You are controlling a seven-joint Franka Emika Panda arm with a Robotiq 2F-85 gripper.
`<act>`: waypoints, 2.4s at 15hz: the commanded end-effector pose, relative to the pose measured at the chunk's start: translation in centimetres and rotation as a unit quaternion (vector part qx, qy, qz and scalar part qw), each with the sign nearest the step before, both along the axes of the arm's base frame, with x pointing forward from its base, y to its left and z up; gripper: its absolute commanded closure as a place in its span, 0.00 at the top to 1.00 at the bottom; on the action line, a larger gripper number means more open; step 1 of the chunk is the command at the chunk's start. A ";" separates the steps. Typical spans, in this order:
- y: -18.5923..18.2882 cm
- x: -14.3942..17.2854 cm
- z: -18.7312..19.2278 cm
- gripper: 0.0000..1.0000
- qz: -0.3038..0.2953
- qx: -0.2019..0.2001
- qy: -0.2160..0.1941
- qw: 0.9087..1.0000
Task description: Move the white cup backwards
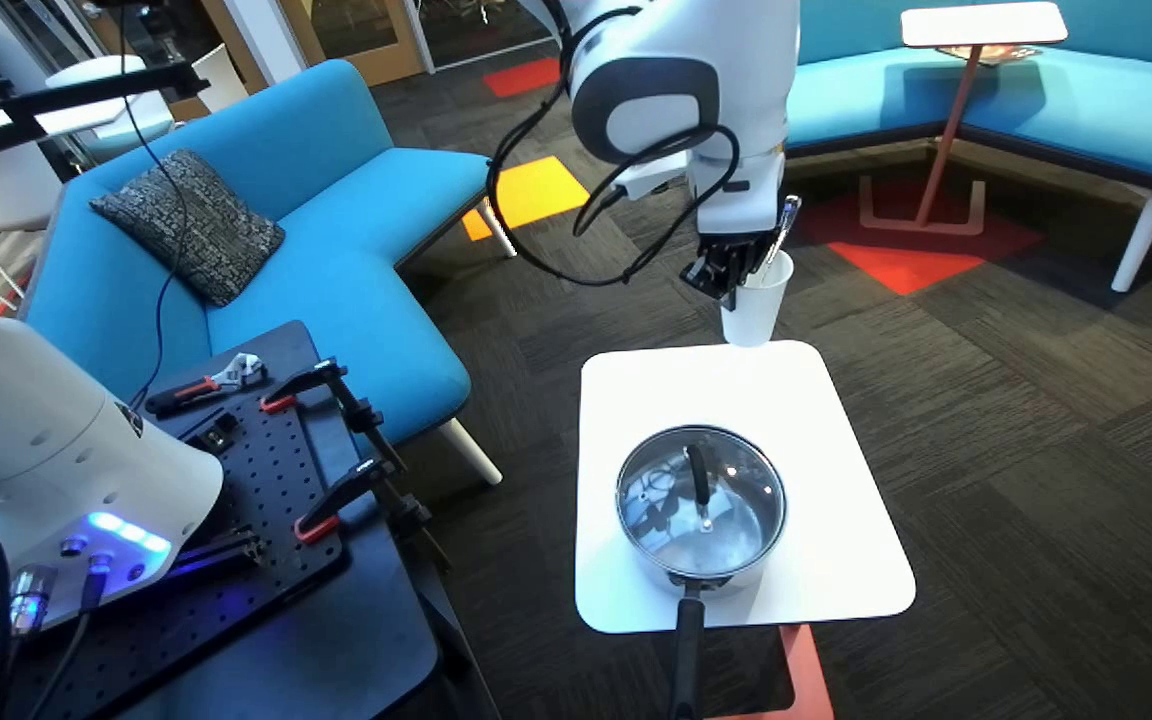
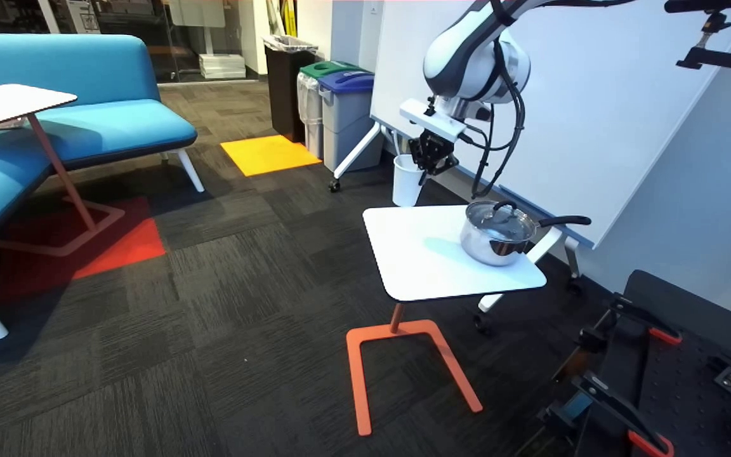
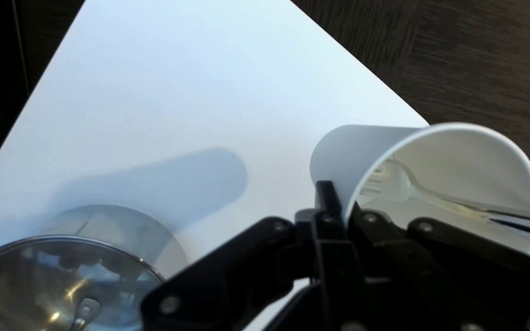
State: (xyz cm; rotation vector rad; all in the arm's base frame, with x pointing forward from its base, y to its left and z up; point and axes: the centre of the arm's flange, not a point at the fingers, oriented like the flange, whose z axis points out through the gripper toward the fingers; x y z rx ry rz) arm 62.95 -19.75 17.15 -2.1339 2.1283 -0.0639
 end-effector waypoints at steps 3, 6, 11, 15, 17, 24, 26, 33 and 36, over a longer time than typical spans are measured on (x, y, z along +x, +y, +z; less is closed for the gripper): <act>-0.7 6.0 -0.5 0.01 -0.027 0.001 0.041 0.999; -0.9 7.3 -2.2 0.01 -0.033 -0.002 0.056 0.998; -1.5 8.2 -5.8 0.01 -0.036 -0.003 0.048 0.998; -1.7 8.6 -8.1 0.01 -0.036 -0.001 0.045 0.998; -1.7 8.5 -8.9 0.01 -0.035 0.000 0.044 0.998; -2.5 7.8 -9.6 0.36 -0.036 0.001 0.039 0.999; -2.6 6.7 -9.0 0.51 -0.030 -0.005 0.037 0.999; -3.1 2.1 -4.7 1.00 0.026 -0.022 -0.009 0.999; -3.9 -0.9 -1.6 1.00 0.059 -0.033 -0.049 0.997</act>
